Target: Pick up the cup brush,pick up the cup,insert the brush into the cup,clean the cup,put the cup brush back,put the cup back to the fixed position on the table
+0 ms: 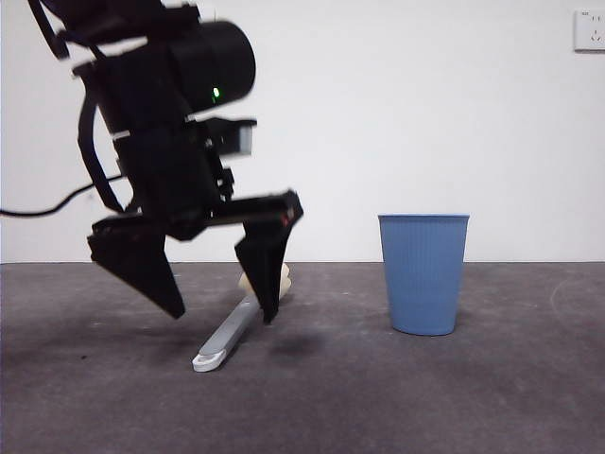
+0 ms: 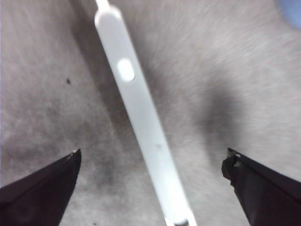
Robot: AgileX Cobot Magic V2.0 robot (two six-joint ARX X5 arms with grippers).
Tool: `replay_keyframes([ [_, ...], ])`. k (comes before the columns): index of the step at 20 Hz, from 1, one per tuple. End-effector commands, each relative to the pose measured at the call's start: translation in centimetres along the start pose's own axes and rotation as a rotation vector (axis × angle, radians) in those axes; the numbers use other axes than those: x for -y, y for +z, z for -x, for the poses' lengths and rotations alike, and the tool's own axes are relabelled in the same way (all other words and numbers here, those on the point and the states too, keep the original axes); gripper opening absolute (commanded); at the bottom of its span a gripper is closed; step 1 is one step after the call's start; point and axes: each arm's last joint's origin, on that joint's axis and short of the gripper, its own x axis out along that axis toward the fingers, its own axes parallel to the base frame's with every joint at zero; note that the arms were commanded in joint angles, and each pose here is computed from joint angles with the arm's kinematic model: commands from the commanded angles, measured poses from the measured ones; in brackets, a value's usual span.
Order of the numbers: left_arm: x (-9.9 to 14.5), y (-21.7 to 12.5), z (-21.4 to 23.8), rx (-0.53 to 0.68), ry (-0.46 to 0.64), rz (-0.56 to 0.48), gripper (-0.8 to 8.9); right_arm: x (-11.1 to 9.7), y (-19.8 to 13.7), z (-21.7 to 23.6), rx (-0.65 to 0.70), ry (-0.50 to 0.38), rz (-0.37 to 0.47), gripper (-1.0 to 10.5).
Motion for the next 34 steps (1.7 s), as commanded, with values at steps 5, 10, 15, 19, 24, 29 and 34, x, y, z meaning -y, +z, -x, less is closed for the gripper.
replay_keyframes([
  [5,0.5,-0.5,-1.4,-0.022,0.055,0.033,5.34,-0.1,0.1,0.1,0.008,0.002,0.001,6.6],
  [10,0.9,-0.8,-1.4,-0.042,0.065,0.038,4.57,-0.1,0.1,0.1,0.008,0.002,0.000,6.6],
  [15,1.2,-1.2,-1.4,-0.071,0.052,0.047,2.78,-0.1,0.1,0.1,0.008,0.003,-0.007,6.6],
  [19,1.7,-1.5,-1.4,-0.088,0.043,0.057,2.76,-0.1,0.1,0.1,0.008,0.003,-0.017,6.6],
  [24,1.9,-2.0,-1.7,-0.134,0.048,0.064,1.78,-0.1,0.1,0.1,0.009,0.009,-0.026,6.6],
  [29,2.3,-2.3,-2.0,-0.152,0.030,0.055,0.12,-0.1,0.1,0.1,0.010,0.009,-0.025,6.6],
  [34,2.2,-2.6,-1.7,-0.179,0.044,0.040,-0.08,-0.1,0.1,0.1,0.009,0.010,-0.040,6.6],
])
